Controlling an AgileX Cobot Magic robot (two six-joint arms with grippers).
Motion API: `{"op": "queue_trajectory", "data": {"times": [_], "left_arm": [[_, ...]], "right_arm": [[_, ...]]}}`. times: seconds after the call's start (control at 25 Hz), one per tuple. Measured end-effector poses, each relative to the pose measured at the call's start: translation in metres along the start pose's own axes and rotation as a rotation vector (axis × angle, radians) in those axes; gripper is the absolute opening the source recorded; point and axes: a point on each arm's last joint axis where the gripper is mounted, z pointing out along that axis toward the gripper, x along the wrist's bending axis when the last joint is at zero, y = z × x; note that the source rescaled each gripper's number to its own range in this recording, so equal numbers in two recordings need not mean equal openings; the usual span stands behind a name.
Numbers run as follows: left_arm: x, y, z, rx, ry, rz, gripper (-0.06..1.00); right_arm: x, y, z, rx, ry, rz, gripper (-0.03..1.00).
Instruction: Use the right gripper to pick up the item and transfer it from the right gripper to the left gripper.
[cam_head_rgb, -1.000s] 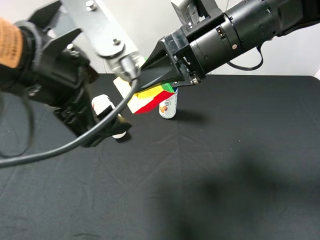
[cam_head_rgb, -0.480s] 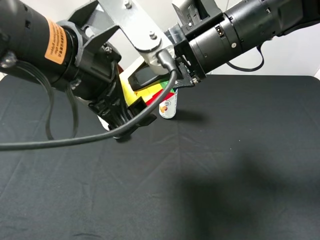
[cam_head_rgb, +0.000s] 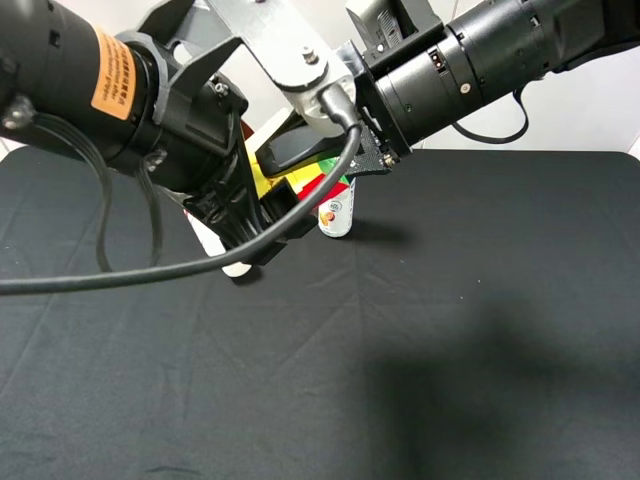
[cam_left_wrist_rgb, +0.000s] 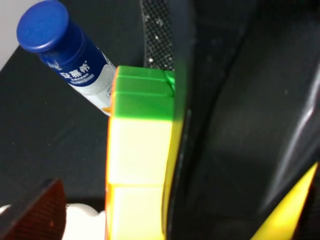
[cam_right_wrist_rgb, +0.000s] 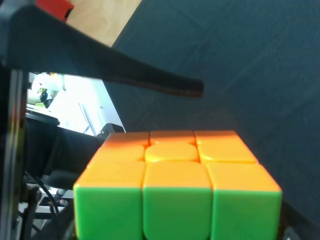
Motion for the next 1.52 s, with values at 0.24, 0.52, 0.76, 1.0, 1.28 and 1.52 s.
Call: {"op": "queue_trajectory", "data": {"times": [0.24,0.52,0.76,1.0,1.28,1.52], "left_arm": [[-0.001,0.0,0.0,-0.002,-0.002,0.001,0.02],[-0.001,0.0,0.0,-0.002,-0.002,0.001,0.02],[-0.001,0.0,0.0,-0.002,-0.002,0.002,0.02],[-0.001,0.002,0.0,-0.018,-0.003,0.002,0.0],[-0.001,0.002,0.0,-0.018,-0.003,0.002,0.0],[-0.001,0.002,0.0,-0.018,-0.003,0.002,0.0]], "right_arm": [[0.0,0.001,0.0,-0.01,-0.003,0.01,0.0],[0.0,0.001,0.0,-0.011,-0.004,0.01,0.0],[0.0,0.001,0.0,-0.007,-0.004,0.01,0.3],[-0.002,-0.001,0.0,0.015,-0.019,-0.007,0.97],[-0.001,-0.001,-0.001,0.02,-0.02,-0.017,0.99],[0.016,0.018,-0.014,0.044,-0.047,-0.128,0.99]]}}
